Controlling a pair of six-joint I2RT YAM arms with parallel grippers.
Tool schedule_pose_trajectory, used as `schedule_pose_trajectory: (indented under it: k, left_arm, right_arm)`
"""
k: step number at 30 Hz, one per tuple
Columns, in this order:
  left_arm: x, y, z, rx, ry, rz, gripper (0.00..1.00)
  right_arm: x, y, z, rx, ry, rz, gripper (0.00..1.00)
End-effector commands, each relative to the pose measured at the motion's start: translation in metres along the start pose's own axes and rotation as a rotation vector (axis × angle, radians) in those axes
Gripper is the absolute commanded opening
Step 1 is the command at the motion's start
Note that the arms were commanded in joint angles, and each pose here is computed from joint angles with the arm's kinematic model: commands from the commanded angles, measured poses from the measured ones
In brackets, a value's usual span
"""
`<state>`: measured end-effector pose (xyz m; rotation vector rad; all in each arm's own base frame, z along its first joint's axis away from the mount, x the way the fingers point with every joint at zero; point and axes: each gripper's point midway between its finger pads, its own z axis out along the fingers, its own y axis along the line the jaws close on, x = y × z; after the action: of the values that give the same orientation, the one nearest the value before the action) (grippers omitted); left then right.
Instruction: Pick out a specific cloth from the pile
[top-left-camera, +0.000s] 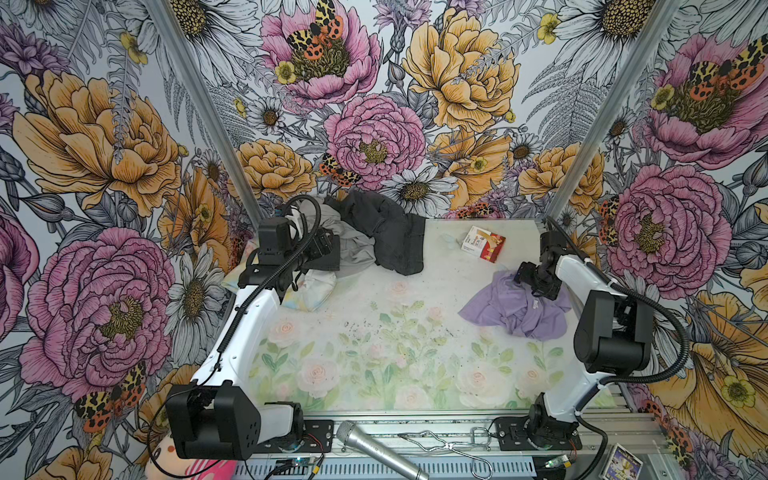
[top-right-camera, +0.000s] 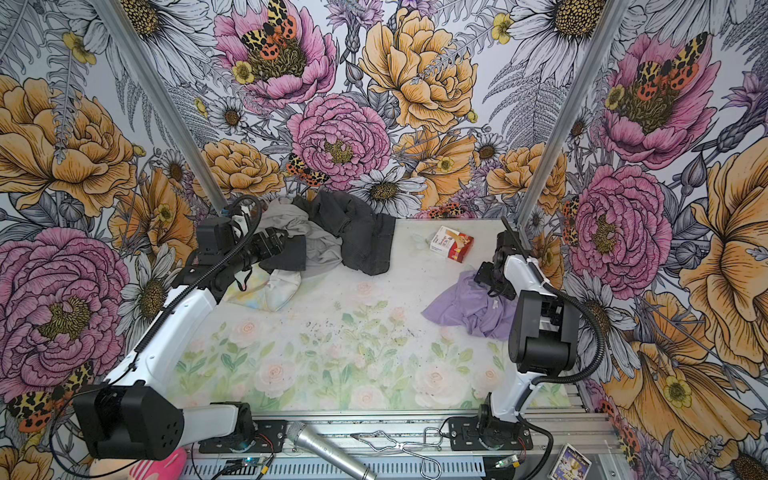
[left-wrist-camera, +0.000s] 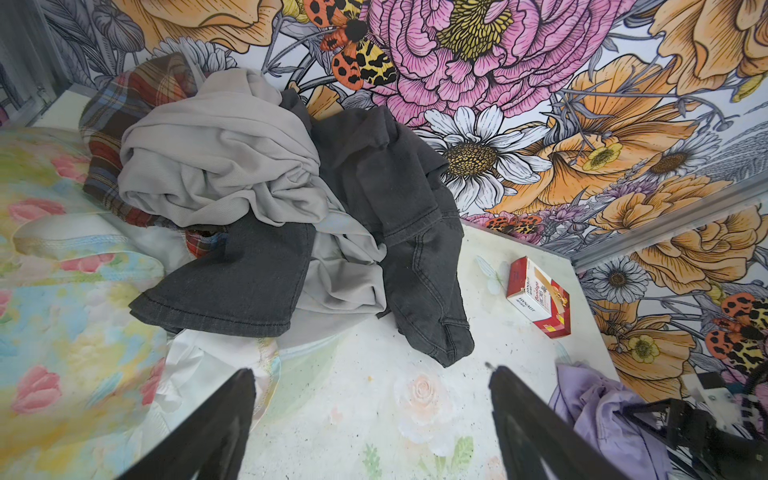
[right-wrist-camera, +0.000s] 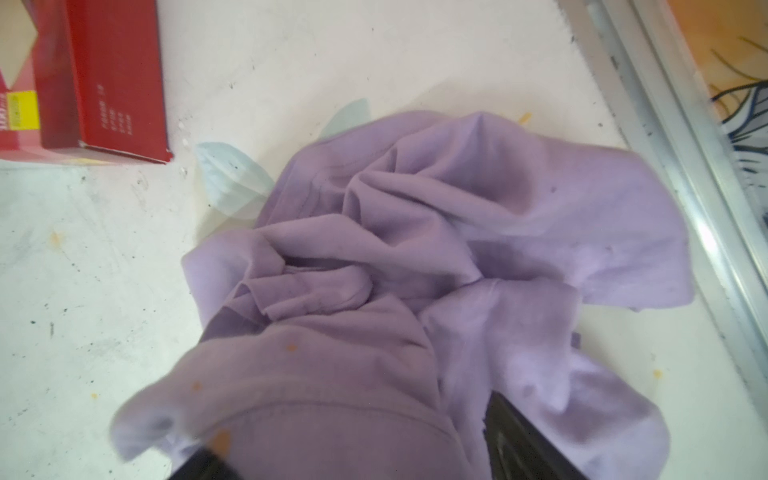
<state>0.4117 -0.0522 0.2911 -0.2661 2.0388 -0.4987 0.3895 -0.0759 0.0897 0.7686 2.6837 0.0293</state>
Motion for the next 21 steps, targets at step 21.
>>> schedule_pose_trajectory:
  k: [21]
  left_arm:
    - [0.013, 0.007, 0.004, -0.156, -0.027, 0.175, 0.99]
  right_arm:
    - [-0.081, 0.089, -0.205, -0.209, -0.705, -0.246, 0.98]
